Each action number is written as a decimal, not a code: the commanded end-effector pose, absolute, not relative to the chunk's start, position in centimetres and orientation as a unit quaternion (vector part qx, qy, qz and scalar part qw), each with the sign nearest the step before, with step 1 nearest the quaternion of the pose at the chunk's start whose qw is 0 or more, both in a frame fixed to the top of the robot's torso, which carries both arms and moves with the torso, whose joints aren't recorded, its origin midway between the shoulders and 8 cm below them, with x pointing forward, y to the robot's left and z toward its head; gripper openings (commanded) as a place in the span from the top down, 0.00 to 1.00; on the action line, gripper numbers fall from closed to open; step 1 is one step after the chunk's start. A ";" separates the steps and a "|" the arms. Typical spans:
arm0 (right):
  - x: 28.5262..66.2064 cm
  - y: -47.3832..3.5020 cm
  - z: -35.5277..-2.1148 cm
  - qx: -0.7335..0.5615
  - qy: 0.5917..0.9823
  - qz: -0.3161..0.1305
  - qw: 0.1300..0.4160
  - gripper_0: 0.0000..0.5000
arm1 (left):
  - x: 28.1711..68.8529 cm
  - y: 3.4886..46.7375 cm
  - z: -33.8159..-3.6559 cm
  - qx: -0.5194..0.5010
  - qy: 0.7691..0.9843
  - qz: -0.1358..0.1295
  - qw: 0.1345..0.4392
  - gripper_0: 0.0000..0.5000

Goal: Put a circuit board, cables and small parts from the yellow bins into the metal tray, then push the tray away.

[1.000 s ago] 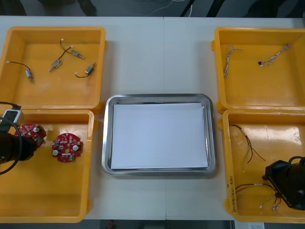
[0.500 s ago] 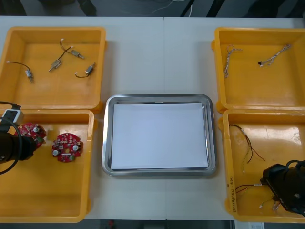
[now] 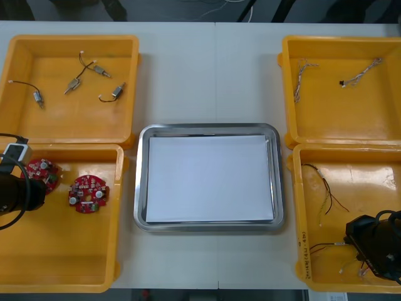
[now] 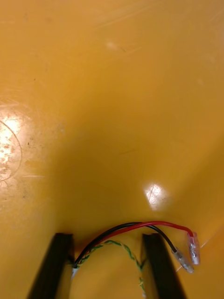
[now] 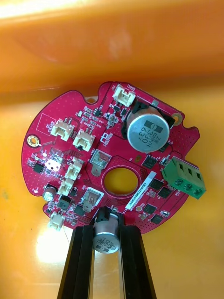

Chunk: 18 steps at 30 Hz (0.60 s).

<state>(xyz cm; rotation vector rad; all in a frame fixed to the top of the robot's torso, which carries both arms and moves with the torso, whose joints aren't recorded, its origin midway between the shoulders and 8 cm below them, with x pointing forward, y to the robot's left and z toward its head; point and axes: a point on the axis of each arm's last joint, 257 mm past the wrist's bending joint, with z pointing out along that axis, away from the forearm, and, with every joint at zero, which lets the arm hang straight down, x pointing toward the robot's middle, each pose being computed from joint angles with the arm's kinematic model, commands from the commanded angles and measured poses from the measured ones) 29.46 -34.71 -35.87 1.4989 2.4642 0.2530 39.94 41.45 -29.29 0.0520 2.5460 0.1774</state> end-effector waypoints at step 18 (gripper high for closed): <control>31.3 -36.7 -32.9 0.516 0.836 0.089 0.165 1.00 | 36.5 42.1 -27.7 0.061 0.961 0.081 0.258 1.00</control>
